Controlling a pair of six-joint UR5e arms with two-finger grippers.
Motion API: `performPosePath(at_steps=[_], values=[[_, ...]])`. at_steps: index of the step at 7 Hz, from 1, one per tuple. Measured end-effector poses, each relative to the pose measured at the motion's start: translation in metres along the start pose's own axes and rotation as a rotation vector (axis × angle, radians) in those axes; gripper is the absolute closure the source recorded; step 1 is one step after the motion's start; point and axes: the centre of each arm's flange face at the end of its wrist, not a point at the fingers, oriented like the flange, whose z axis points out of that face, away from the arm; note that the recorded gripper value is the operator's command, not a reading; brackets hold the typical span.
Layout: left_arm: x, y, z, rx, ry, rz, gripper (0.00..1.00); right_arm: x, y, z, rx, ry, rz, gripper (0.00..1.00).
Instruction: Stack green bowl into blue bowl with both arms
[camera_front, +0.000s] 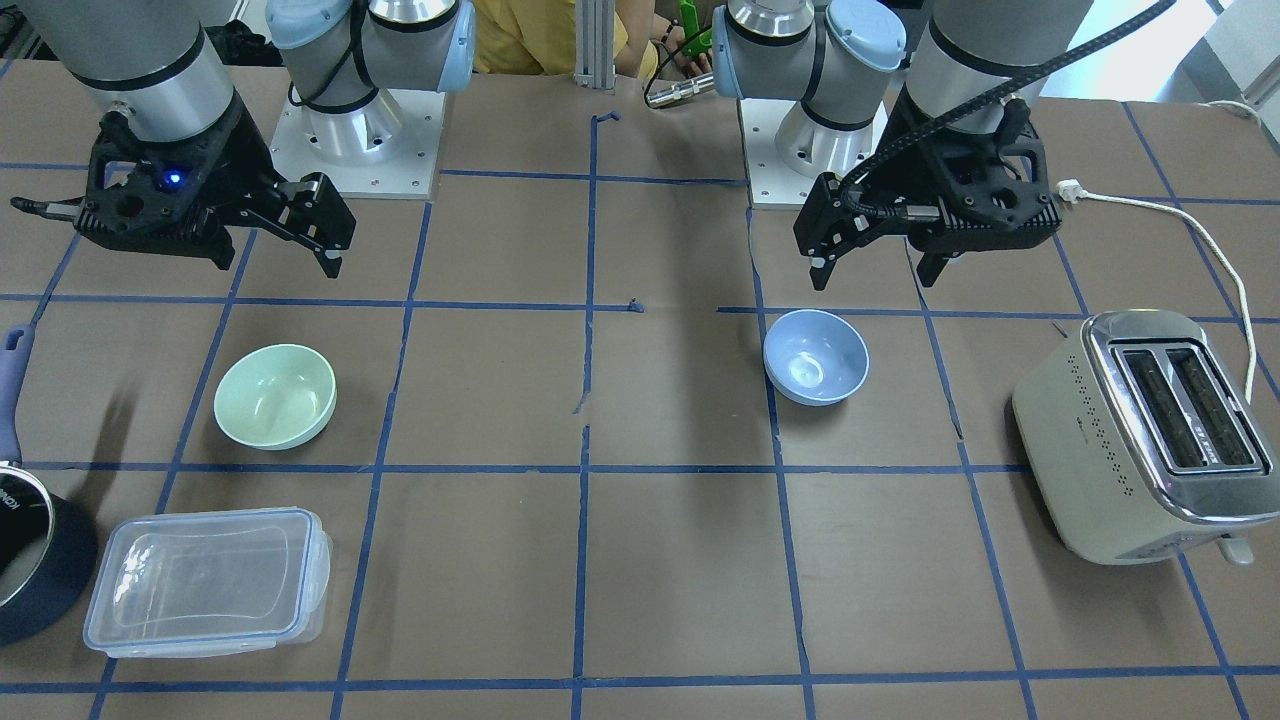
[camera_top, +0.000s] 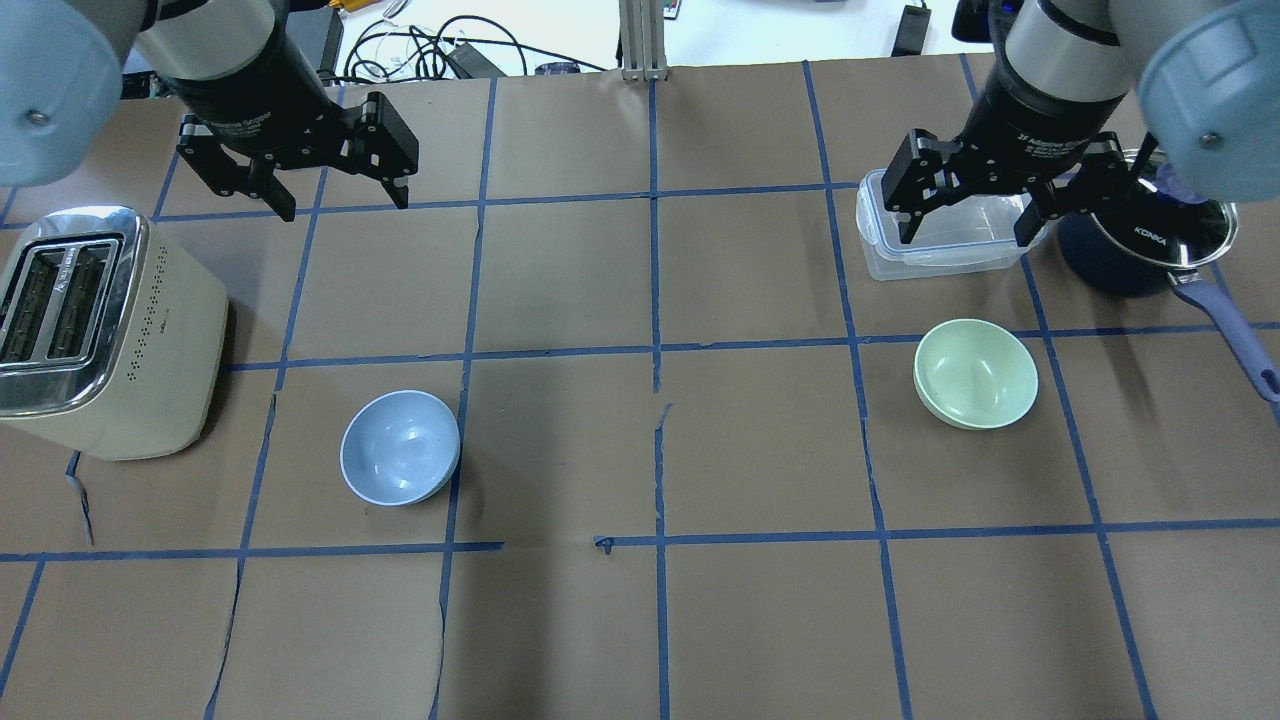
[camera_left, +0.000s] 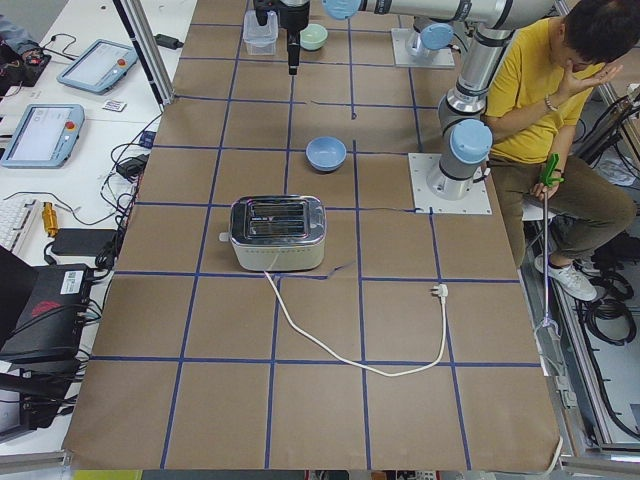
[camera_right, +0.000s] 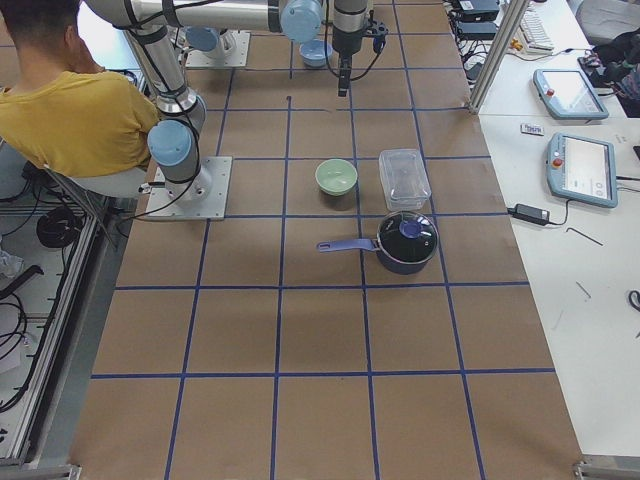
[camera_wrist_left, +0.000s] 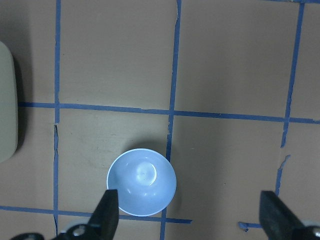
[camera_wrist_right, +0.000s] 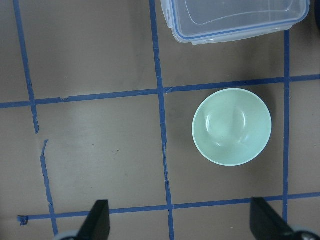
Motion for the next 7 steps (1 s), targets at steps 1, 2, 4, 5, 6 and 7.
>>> performPosePath(at_steps=[1,2,4,5,6,7], values=[[0.0000,-0.0002,-0.0002,0.000,0.000,0.000,0.00,0.0001,0.0001,0.0005,-0.002,0.001,0.001,0.00],[0.0000,-0.0004,-0.0003,0.001,0.001,-0.001,0.00,0.0002,0.0004,0.0008,-0.005,0.002,0.003,0.00],[0.0007,-0.0002,-0.0006,0.002,0.004,0.000,0.00,0.0000,0.0006,0.0013,-0.006,0.003,0.007,0.00],[0.0008,0.0005,-0.0013,0.003,0.005,0.001,0.00,0.0001,0.0007,0.0012,-0.005,0.003,0.006,0.00],[0.0008,0.0011,-0.0009,0.001,0.004,0.001,0.00,0.0005,0.0006,0.0014,-0.006,0.004,0.005,0.00],[0.0005,0.0020,0.0007,-0.002,0.004,0.001,0.00,0.0009,0.0011,0.0019,-0.011,0.004,0.004,0.00]])
